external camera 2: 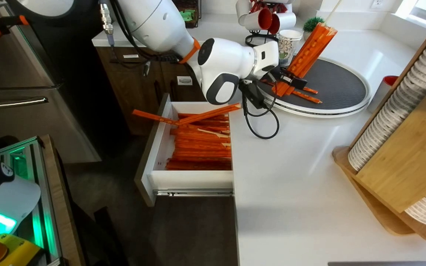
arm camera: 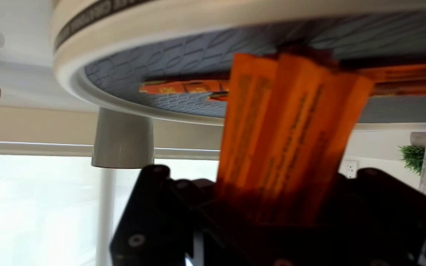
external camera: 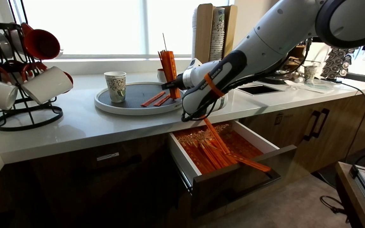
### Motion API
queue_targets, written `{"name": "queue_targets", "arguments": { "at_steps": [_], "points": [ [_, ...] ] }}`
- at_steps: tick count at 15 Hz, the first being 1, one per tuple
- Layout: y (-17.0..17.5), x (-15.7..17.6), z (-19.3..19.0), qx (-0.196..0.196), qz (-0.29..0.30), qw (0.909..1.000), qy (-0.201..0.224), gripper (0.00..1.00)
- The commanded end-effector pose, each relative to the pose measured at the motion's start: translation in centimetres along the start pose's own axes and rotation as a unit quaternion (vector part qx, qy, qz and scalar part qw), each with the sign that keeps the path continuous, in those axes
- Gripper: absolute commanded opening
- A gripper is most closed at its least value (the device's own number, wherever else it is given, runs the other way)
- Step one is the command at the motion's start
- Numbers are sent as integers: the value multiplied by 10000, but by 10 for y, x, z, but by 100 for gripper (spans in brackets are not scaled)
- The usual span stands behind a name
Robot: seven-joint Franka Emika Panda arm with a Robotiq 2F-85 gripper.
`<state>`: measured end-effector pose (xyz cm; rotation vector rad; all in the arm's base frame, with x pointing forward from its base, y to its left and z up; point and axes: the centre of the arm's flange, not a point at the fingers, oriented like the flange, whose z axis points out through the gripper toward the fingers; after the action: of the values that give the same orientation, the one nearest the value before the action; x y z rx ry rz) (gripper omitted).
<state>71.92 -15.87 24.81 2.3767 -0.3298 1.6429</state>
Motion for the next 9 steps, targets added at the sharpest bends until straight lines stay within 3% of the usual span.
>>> {"name": "queue_targets", "arguments": {
  "at_steps": [1,4,9],
  "points": [
    [-5,1,0,-64,41,9999,-143,0],
    [-20,37,-8,104,187,9988,441,0],
    [-32,62,-13,-102,290,9992,238,0]
  ]
}}
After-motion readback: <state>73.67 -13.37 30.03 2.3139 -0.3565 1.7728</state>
